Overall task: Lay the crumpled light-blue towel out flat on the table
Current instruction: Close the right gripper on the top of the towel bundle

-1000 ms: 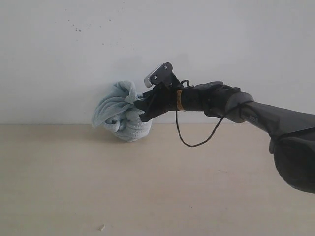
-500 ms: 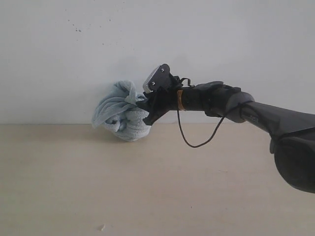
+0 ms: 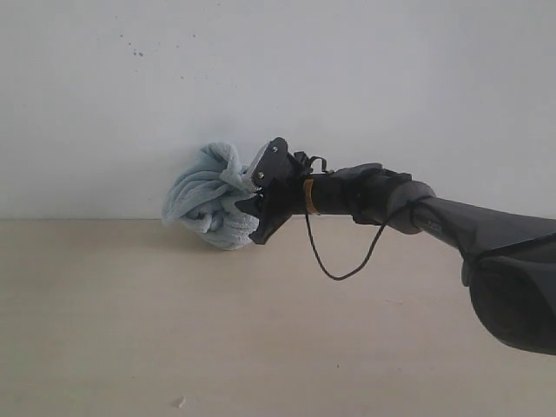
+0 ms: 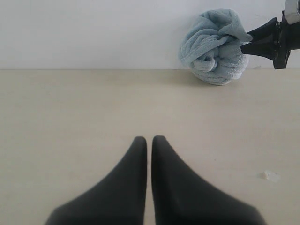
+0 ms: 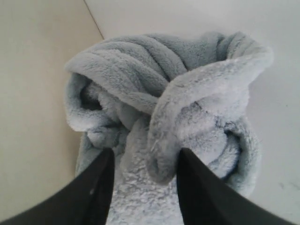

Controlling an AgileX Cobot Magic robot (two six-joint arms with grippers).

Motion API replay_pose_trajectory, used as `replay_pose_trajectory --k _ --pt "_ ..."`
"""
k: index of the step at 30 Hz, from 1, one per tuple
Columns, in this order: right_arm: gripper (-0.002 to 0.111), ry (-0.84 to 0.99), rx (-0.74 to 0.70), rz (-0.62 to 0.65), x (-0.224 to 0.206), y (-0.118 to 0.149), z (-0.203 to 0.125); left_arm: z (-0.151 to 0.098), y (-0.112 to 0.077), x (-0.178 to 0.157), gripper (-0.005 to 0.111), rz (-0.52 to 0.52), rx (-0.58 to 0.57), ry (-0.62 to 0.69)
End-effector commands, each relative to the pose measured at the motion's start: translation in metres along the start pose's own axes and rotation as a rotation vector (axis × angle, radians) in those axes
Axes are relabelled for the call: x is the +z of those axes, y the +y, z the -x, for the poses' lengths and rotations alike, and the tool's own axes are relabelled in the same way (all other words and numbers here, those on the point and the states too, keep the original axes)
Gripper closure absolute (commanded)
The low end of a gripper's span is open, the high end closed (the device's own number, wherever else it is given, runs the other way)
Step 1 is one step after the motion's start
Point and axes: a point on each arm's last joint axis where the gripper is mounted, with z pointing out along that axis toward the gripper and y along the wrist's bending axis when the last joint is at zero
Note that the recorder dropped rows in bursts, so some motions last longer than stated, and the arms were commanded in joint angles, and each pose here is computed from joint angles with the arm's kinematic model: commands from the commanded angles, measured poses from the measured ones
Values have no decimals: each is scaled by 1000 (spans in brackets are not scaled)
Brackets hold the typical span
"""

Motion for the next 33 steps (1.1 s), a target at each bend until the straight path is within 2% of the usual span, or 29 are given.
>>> replay_pose_trajectory --k 1,18,20,24,25,29,33 --pt "66 2 -20 -25 -2 -4 3 0 0 0 103 -7 -2 -2" --pt "67 -9 -145 -63 0 -5 7 0 0 0 103 -7 -2 -2" --pt "74 -18 -162 -55 0 -4 8 0 0 0 103 -7 -2 -2" --pt "100 -25 -170 -56 0 -4 8 0 0 0 103 -7 -2 -2" --pt "103 -26 -171 -54 0 -4 9 0 0 0 103 -7 -2 -2" --pt "107 -26 -166 -54 0 -4 9 0 0 0 103 -7 -2 -2" --pt "107 -11 -79 -63 -3 -9 5 0 0 0 103 -7 -2 -2"
